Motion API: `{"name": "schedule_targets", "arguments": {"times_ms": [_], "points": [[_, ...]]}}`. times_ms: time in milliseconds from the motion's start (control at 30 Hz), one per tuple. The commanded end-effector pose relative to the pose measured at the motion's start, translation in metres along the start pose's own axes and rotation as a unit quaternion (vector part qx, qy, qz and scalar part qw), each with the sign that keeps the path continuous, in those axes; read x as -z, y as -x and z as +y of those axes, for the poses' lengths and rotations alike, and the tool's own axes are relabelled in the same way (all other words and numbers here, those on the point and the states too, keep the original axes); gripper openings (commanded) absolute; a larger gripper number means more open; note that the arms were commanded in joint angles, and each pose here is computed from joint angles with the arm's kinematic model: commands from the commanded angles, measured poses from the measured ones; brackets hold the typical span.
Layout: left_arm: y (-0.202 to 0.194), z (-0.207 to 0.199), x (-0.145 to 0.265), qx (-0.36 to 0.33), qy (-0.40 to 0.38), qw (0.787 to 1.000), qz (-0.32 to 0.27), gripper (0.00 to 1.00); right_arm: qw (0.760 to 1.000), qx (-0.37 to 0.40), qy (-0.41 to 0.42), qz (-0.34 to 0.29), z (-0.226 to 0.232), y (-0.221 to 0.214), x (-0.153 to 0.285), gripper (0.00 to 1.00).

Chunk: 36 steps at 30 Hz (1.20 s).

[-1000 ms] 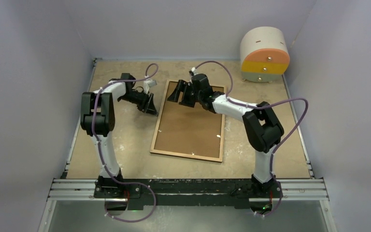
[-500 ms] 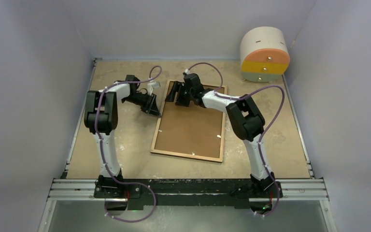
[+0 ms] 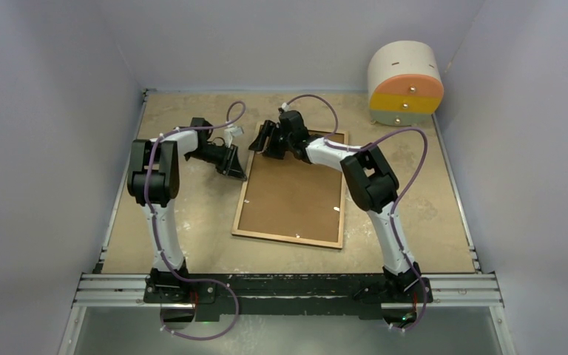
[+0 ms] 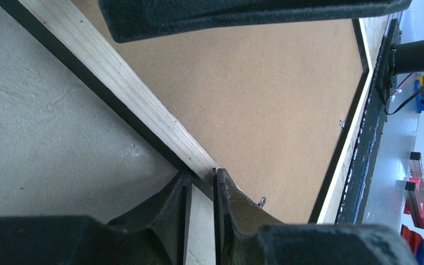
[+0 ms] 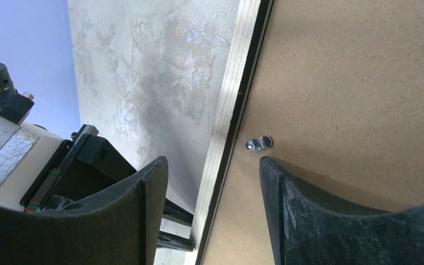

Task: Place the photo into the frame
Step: Install the photo frame at the center of the board.

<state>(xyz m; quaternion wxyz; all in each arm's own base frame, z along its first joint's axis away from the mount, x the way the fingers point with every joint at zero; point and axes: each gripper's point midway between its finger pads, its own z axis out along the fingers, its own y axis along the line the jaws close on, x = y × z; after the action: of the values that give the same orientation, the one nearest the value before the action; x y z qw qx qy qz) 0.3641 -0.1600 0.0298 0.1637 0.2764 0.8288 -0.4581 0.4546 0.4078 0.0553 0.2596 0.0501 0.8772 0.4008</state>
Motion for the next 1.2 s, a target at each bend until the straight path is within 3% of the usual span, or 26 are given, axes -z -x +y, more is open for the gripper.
{"name": "schedule_targets", "arguments": {"times_ms": [0,1167], "points": [[-0.017,-0.002,-0.006,-0.015,0.001,1.000,0.024,0.21,1.000,-0.008,-0.011,-0.012,-0.007,0.008,-0.007,0.64],[-0.025,-0.003,-0.004,-0.029,0.005,0.999,0.036,0.19,0.998,-0.011,0.058,0.034,0.011,-0.003,-0.023,0.58]]}}
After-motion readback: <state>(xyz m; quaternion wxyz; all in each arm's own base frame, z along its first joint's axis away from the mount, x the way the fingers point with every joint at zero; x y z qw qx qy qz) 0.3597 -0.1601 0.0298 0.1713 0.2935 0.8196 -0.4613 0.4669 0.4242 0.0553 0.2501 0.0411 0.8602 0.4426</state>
